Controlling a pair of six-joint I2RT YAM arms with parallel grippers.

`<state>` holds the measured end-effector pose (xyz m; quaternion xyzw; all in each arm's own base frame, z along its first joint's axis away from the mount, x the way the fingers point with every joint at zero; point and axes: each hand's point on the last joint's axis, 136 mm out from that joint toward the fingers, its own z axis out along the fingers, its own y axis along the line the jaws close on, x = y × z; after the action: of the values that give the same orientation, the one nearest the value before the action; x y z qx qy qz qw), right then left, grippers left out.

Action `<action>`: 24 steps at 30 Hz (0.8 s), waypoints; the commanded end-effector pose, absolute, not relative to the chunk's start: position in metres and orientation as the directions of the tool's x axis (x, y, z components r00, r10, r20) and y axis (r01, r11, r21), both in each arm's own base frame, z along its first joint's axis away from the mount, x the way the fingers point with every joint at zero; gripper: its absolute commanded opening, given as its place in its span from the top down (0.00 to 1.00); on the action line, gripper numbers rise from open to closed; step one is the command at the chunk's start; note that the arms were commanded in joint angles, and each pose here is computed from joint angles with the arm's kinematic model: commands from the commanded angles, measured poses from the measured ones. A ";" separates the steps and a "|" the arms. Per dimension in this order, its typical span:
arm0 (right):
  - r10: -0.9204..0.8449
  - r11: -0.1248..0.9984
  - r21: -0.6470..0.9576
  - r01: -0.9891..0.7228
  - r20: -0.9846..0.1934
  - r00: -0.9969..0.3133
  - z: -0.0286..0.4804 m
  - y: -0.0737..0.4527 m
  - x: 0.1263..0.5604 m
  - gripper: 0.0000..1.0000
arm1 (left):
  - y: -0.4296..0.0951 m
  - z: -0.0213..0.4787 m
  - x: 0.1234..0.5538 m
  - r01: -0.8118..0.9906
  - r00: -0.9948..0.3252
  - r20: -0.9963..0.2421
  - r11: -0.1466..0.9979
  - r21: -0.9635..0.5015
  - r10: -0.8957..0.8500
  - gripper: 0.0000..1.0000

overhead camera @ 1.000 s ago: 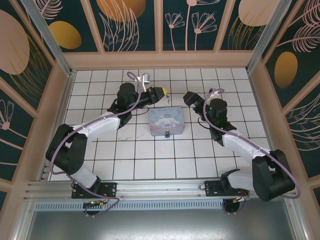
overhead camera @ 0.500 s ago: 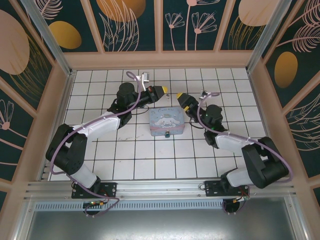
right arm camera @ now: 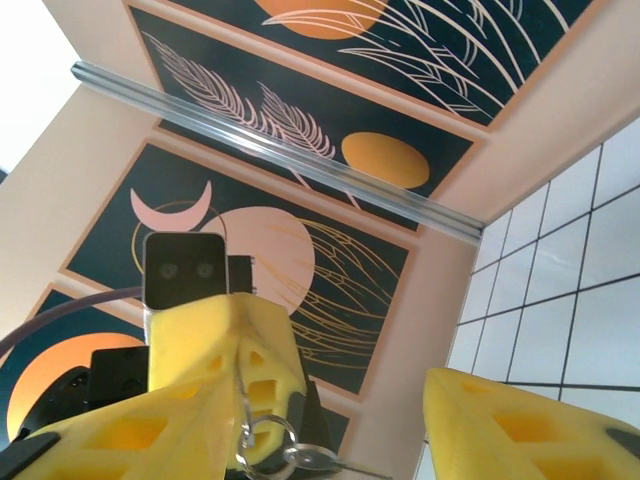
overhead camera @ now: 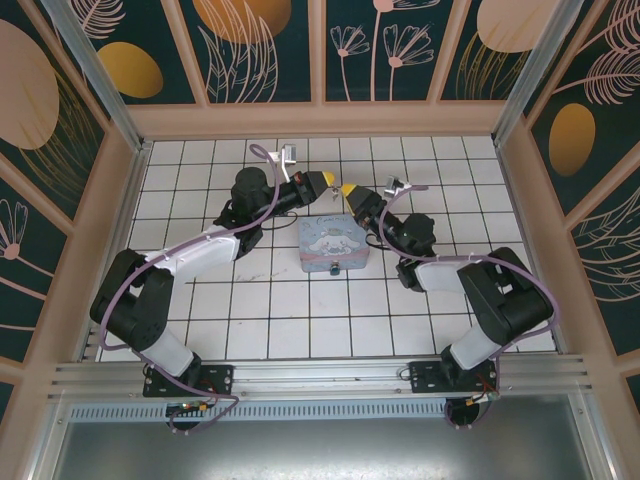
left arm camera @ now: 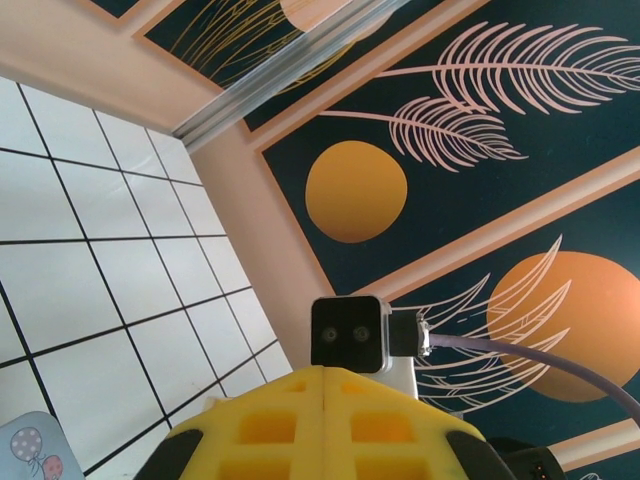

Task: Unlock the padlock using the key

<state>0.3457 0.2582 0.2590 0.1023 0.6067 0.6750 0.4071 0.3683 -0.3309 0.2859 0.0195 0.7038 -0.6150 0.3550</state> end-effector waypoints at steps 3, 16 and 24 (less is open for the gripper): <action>0.673 -0.012 0.853 -0.523 -0.380 -0.635 0.295 0.267 0.340 0.51 | -0.328 0.308 0.362 0.517 -0.716 -0.548 0.200 -0.833 -0.432 1.00; 0.645 -0.030 0.857 -0.514 -0.377 -0.665 0.291 0.282 0.343 0.65 | -0.329 0.305 0.363 0.509 -0.722 -0.543 0.201 -0.837 -0.430 1.00; 0.641 -0.031 0.860 -0.509 -0.374 -0.670 0.286 0.280 0.340 0.70 | -0.330 0.302 0.364 0.502 -0.725 -0.540 0.208 -0.839 -0.428 1.00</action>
<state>0.3474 0.2780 0.2731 0.0802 0.5900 0.6996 0.3950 0.3680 -0.3306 0.2876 0.0181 0.7003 -0.6185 0.3560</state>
